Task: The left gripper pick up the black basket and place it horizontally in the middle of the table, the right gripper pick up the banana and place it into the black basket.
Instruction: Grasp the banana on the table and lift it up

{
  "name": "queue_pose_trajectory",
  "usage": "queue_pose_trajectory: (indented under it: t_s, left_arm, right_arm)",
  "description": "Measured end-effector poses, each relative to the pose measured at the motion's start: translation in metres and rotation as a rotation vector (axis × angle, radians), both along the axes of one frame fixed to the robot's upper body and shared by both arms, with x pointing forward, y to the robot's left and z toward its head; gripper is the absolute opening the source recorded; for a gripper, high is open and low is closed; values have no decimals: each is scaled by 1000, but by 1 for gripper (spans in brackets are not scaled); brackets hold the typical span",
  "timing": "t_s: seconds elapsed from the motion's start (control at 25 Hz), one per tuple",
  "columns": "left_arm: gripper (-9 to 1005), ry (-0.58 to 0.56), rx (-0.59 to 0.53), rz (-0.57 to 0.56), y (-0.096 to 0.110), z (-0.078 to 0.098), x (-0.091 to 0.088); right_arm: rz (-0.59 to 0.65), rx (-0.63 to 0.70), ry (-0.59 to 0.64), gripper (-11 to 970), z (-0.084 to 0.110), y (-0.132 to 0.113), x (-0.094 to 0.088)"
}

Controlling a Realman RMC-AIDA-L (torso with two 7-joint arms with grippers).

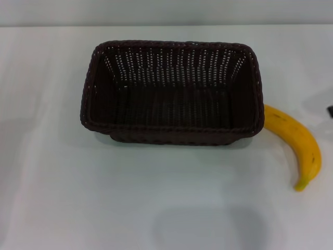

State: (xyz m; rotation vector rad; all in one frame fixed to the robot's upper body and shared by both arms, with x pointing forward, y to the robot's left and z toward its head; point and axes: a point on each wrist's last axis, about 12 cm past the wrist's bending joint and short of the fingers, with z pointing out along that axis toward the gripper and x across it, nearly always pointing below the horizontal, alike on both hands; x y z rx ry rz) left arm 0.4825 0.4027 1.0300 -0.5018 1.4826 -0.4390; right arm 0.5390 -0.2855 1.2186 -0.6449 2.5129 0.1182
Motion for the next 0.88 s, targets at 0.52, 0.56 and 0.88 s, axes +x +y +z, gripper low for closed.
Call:
queue_pose_trajectory:
  t_s: [0.52, 0.56, 0.88]
  left_arm:
    - [883, 18, 10, -8, -6, 4, 21]
    - [883, 18, 11, -8, -6, 4, 22]
    - [883, 20, 19, -6, -4, 5, 23]
  right_arm:
    - [90, 3, 112, 851, -30, 42, 1]
    - [96, 2, 111, 850, -31, 46, 1]
    - [81, -34, 114, 846, -40, 59, 11]
